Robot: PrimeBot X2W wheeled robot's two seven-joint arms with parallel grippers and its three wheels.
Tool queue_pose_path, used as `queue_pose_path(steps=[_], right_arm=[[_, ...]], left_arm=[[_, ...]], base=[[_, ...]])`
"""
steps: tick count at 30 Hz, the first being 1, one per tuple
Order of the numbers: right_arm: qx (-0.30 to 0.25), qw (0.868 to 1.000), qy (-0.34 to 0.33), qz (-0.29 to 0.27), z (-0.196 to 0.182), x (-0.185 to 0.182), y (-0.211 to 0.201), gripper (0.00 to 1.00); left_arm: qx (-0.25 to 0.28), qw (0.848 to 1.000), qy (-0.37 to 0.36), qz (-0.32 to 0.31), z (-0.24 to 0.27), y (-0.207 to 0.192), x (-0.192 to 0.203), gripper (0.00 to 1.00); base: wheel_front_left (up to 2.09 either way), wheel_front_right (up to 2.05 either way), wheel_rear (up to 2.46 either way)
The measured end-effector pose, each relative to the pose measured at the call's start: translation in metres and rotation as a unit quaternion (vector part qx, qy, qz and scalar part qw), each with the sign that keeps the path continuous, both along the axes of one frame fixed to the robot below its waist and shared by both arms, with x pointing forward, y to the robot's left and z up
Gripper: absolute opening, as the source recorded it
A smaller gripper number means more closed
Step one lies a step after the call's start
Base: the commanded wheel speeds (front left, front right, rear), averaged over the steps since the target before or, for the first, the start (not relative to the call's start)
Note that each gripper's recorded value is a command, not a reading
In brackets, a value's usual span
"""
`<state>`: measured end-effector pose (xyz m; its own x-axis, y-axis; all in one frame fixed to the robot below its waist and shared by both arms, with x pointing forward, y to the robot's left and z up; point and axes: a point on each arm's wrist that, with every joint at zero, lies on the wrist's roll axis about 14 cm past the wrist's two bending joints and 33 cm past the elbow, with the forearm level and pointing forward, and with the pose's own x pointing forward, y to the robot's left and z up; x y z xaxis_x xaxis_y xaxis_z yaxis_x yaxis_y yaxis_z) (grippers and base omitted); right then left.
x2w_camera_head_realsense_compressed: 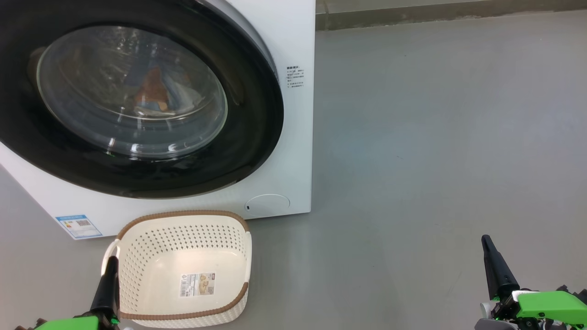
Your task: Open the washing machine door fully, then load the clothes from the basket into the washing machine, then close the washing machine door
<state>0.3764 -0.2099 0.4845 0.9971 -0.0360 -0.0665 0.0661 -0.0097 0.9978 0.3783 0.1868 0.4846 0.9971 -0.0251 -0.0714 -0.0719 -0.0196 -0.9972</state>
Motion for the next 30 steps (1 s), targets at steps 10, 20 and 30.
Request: queue_pose_path(steps=[10, 20, 30], right_arm=[[0.000, 1.000, 0.000, 0.000, -0.0001, 0.0000, 0.0002, 0.00], [0.000, 1.000, 0.000, 0.000, -0.0001, 0.0000, 0.0003, 0.00], [0.001, 1.000, 0.000, 0.000, -0.0001, 0.0000, 0.0003, 0.00]], left_arm=[[-0.001, 1.000, 0.000, 0.000, 0.0000, -0.0002, 0.0000, 0.00], [-0.001, 1.000, 0.000, 0.001, -0.0001, -0.0003, 0.0000, 0.00], [-0.001, 1.000, 0.000, 0.001, -0.0001, -0.0001, 0.0000, 0.00]], base=[[0.00, 0.00, 0.00], [0.00, 0.00, 0.00], [0.00, 0.00, 0.00]])
